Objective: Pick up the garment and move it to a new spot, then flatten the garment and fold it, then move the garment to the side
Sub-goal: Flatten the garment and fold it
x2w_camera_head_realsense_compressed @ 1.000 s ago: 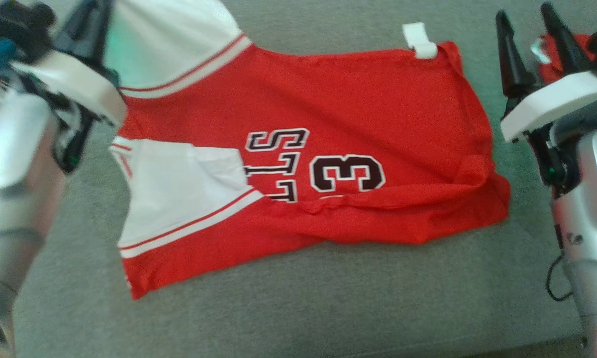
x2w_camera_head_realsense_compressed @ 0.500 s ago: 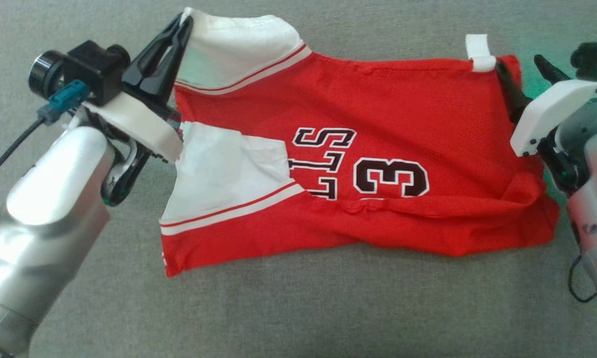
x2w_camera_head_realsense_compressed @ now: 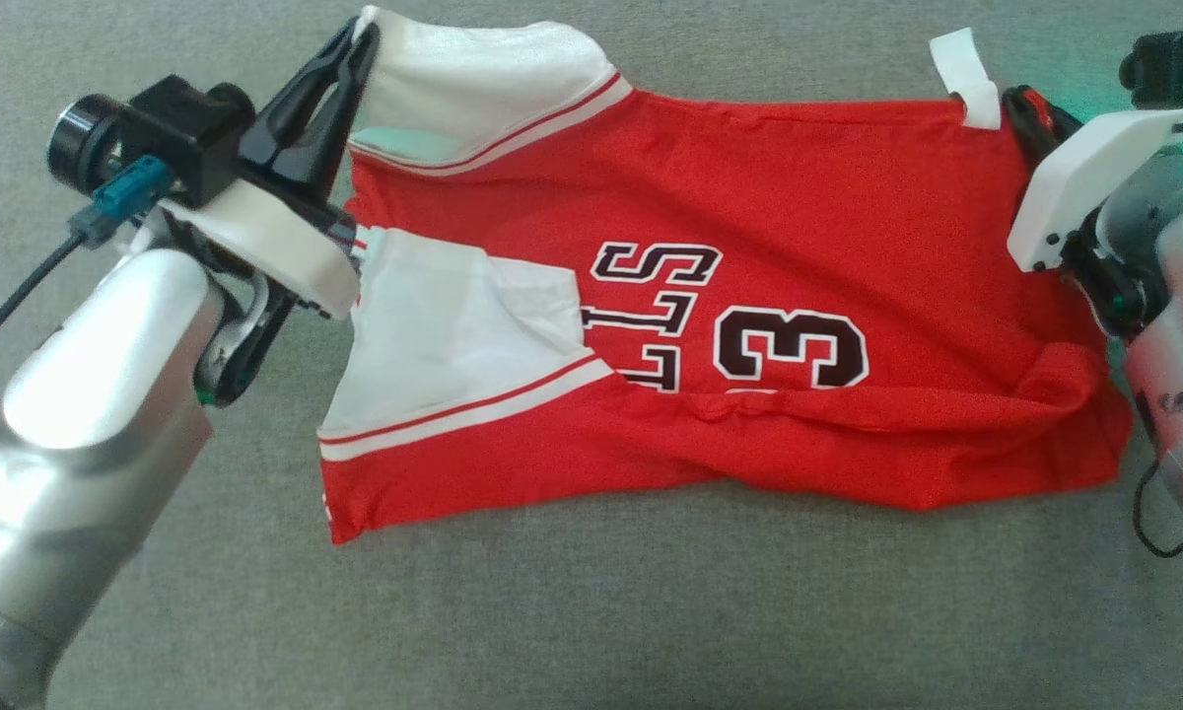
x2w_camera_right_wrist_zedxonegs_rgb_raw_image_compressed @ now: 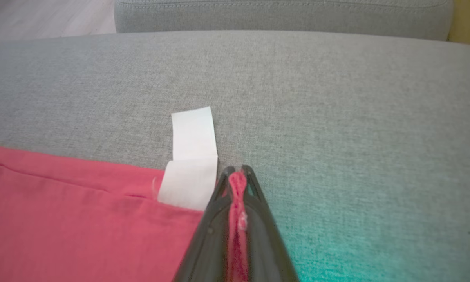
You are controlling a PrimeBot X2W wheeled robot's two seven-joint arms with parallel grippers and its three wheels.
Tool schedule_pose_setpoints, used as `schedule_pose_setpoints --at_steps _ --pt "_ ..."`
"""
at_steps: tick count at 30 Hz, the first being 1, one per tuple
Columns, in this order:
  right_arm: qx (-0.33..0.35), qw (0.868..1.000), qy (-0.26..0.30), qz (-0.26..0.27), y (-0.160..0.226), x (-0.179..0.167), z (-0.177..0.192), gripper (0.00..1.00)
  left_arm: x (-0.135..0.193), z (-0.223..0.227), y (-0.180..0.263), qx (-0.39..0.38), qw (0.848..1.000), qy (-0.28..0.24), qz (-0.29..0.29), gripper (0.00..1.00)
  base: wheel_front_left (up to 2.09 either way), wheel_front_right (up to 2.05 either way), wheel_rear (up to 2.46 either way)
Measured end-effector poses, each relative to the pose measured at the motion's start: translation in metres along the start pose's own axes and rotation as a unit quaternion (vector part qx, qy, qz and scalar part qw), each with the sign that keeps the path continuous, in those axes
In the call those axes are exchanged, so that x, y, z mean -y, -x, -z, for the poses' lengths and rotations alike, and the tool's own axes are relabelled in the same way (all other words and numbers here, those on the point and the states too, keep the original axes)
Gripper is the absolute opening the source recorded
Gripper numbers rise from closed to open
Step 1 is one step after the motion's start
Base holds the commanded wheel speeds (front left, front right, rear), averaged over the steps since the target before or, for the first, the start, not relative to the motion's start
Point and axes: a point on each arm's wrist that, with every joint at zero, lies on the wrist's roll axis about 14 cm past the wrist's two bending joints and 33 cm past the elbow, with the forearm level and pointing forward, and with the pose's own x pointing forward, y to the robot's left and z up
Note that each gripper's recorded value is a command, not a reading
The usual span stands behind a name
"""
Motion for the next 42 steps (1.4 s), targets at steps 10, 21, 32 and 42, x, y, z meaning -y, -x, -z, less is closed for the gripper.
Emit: schedule_pose_setpoints --at_steps 10,21,32,42 --pt "0.086 0.996 -0.012 -0.001 0.008 0.008 -0.051 0.00 -0.028 0.005 -0.011 -0.011 0.999 0.010 -0.032 0.00 0.00 0.00 0.00" --pt "0.192 0.981 0.005 0.005 0.004 0.019 -0.115 0.00 -0.068 -0.048 -0.059 0.069 0.995 -0.040 -0.057 0.00 0.00 0.00 0.00" --pt "0.225 0.974 0.027 0.001 0.000 0.009 -0.131 0.00 -0.067 -0.065 -0.060 0.084 0.993 -0.067 -0.047 0.00 0.00 0.00 0.00" --pt "0.169 0.986 0.012 -0.003 0.017 0.012 -0.086 0.00 -0.032 -0.020 -0.008 0.035 0.997 -0.063 -0.003 0.00 0.00 0.00 0.00"
